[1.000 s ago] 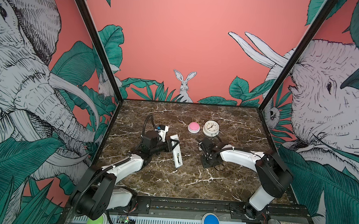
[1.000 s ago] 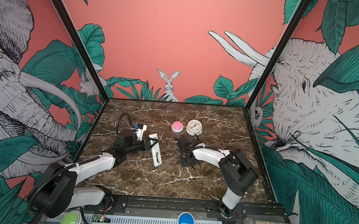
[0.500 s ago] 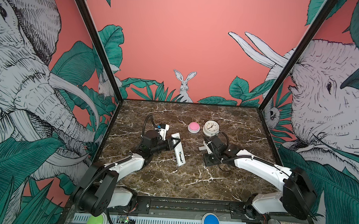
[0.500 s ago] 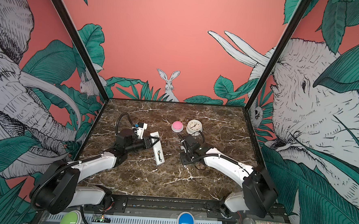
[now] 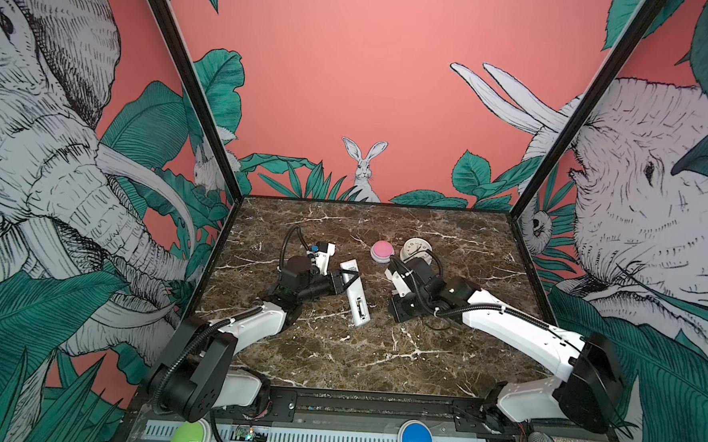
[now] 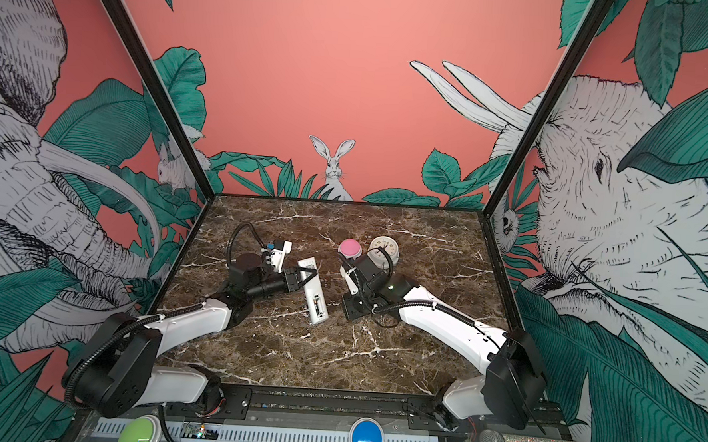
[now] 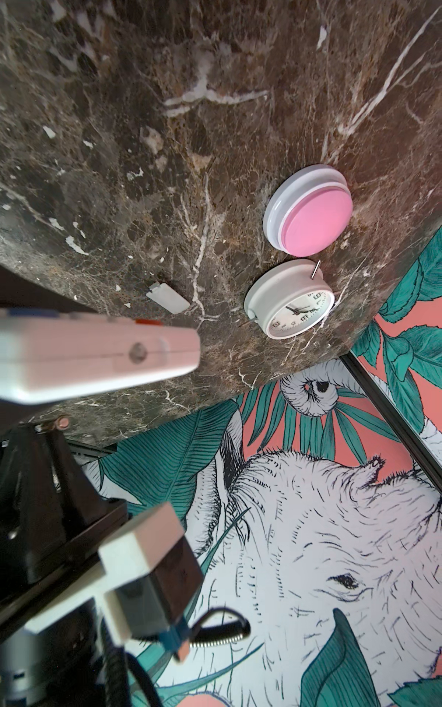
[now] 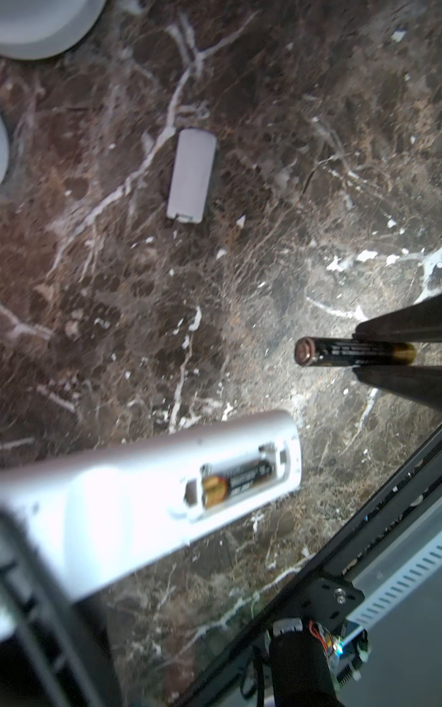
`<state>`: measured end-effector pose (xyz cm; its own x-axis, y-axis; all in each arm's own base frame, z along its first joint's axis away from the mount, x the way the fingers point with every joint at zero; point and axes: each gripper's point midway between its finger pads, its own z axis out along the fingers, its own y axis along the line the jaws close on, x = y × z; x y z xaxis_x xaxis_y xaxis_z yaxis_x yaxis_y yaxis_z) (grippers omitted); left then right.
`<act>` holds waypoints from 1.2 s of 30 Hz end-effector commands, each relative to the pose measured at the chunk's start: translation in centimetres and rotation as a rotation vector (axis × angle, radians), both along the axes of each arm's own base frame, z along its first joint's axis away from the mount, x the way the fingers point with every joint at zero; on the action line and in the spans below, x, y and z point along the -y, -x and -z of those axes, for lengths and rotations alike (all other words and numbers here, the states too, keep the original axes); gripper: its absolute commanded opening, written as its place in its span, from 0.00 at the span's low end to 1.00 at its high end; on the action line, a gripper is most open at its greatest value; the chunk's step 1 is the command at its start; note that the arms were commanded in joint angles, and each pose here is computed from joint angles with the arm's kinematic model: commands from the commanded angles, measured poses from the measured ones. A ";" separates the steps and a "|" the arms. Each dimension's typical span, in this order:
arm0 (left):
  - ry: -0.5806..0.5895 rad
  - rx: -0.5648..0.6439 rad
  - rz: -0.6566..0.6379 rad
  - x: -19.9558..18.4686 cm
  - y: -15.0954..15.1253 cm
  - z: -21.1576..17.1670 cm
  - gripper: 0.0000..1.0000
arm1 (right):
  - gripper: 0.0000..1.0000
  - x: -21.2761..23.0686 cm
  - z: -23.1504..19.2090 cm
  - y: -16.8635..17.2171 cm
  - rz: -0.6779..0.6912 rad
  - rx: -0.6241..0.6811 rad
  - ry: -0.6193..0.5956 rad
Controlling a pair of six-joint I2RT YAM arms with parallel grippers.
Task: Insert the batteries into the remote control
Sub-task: 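Carry the battery with the right gripper to the remote's open compartment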
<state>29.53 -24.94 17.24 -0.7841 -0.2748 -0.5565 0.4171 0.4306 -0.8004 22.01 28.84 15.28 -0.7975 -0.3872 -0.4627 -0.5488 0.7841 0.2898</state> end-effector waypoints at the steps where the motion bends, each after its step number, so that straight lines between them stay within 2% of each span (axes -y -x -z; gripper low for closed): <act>1: 0.056 0.047 0.024 0.3 0.1 -1.6 0.00 | 0.00 -1.2 -0.9 0.6 -0.063 -0.008 -0.011; 8: 0.080 0.053 0.036 0.5 0.2 -2.3 0.00 | 0.00 -2.8 -1.7 1.1 -0.102 -0.020 -0.020; 16: 0.099 -0.004 0.032 0.7 -0.1 -1.7 0.00 | 0.00 -3.6 -1.0 1.4 -0.130 -0.042 0.012; 30: 0.163 -0.035 0.023 1.0 -0.6 -1.8 0.00 | 0.00 -4.1 0.2 1.8 -0.140 -0.092 0.045; 34: 0.163 -0.037 0.019 0.9 -0.6 -1.7 0.00 | 0.00 -4.3 -0.6 1.2 -0.126 -0.075 0.043; 36: 0.165 -0.042 0.016 0.9 -0.6 -1.6 0.00 | 0.00 -4.3 0.4 1.0 -0.117 -0.093 0.066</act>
<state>30.24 -25.97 17.80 -0.8255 -0.3317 -0.4567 0.3589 0.3159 -0.8783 20.93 32.94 14.94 -0.7844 -0.4984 -0.3692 -0.6089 0.7322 0.3051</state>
